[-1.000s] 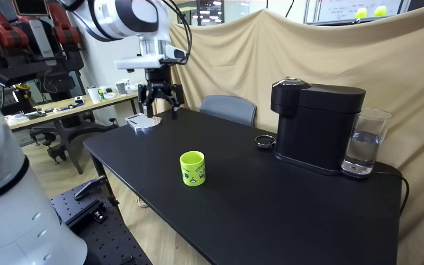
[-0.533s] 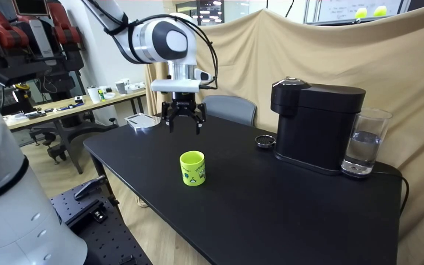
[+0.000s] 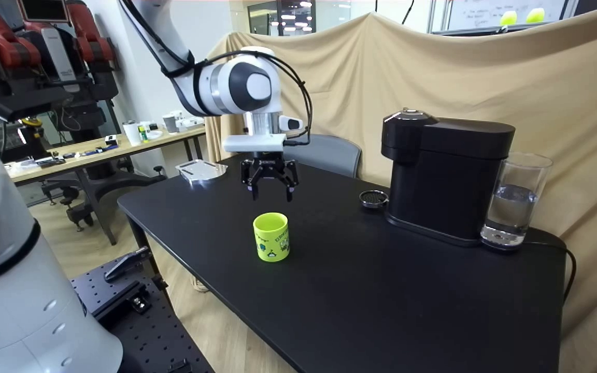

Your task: Move the mug to the left

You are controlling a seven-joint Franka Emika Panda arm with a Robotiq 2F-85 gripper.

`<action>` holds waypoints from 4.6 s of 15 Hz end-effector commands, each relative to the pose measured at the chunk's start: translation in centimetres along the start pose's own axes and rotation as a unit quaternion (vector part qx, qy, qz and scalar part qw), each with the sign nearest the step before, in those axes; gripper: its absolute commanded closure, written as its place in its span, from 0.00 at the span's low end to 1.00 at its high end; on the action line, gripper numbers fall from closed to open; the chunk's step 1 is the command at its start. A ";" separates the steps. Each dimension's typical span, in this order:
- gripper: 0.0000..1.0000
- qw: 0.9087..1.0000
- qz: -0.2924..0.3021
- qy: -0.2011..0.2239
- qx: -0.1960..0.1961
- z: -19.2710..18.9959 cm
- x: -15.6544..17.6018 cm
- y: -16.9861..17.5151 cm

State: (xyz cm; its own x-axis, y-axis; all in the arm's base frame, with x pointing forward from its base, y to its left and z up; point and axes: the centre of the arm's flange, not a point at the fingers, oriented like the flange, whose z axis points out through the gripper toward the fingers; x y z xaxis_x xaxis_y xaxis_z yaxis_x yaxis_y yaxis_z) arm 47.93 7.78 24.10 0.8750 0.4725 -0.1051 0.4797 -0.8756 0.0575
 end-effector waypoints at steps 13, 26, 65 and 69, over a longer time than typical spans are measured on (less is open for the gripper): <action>0.00 0.998 0.002 0.065 -0.017 1.1 -3.0 -4.6; 0.25 0.999 0.012 0.038 -0.002 5.9 -5.7 -4.4; 0.98 0.988 -0.149 0.043 0.004 2.3 10.9 -10.1; 0.58 0.985 -0.170 0.032 -0.009 2.1 11.1 -10.9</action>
State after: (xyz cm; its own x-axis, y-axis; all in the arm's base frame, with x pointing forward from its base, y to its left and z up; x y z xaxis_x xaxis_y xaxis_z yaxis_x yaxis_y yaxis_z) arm 51.52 21.43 19.55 0.6709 0.7407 -0.0354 0.7415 -0.6707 0.0192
